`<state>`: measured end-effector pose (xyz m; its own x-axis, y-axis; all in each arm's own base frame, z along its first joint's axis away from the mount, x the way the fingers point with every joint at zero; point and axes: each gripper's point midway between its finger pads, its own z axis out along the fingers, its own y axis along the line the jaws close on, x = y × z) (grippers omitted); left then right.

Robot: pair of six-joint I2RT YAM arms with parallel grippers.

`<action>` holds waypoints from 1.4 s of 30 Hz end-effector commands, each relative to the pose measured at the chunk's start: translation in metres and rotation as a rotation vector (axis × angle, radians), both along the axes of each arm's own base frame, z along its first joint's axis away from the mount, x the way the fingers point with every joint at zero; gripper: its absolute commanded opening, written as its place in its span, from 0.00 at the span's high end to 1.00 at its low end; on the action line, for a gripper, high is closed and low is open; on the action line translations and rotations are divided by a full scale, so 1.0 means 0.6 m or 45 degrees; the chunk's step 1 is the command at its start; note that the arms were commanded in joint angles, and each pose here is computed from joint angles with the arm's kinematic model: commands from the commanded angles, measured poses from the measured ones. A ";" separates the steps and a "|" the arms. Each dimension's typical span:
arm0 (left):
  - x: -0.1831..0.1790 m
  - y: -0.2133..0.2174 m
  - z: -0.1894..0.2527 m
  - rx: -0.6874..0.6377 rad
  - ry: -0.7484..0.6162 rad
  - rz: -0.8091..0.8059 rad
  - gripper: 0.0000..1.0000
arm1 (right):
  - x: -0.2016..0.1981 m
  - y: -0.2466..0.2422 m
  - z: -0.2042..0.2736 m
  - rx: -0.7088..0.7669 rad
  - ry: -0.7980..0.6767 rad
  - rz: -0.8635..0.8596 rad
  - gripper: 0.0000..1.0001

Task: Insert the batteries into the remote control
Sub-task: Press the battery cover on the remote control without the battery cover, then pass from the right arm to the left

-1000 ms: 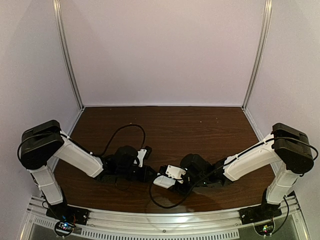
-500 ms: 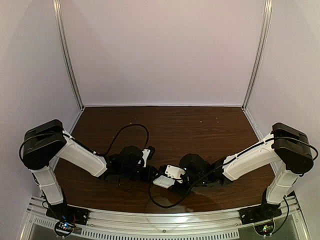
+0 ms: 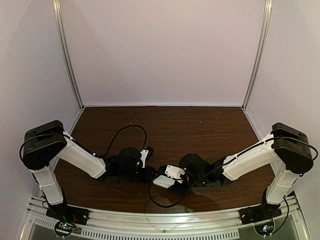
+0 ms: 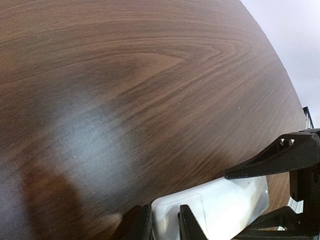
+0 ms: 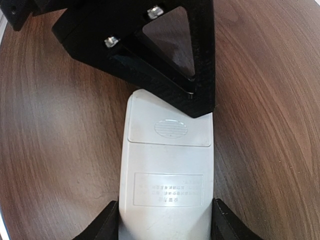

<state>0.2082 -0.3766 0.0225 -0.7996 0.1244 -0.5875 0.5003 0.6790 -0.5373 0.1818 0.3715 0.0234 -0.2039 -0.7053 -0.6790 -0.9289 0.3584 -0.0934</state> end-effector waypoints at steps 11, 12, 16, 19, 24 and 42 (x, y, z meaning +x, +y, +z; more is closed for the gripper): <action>-0.118 0.015 -0.090 0.149 0.295 -0.264 0.79 | 0.035 0.005 -0.011 -0.021 -0.078 -0.089 0.70; -0.111 0.016 -0.083 0.137 0.282 -0.251 0.77 | 0.034 0.004 -0.012 -0.022 -0.075 -0.090 0.70; -0.071 0.025 -0.041 0.080 0.194 -0.209 0.68 | 0.033 -0.001 -0.013 -0.026 -0.072 -0.091 0.71; -0.046 0.023 -0.002 0.056 0.101 -0.207 0.59 | 0.032 -0.002 -0.013 -0.026 -0.069 -0.093 0.71; -0.004 0.020 0.066 -0.024 -0.013 -0.182 0.45 | 0.033 -0.002 -0.015 -0.019 -0.058 -0.096 0.71; 0.043 0.173 0.294 -0.189 -0.597 0.136 0.15 | 0.057 0.022 0.172 0.349 -0.020 -0.073 0.72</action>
<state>0.2333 -0.2822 0.2153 -0.4488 -0.0965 -0.8884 0.6608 0.6335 -0.4026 0.2144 0.3749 0.0878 -0.2222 -0.5707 -0.7905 -0.8985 0.4347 -0.0613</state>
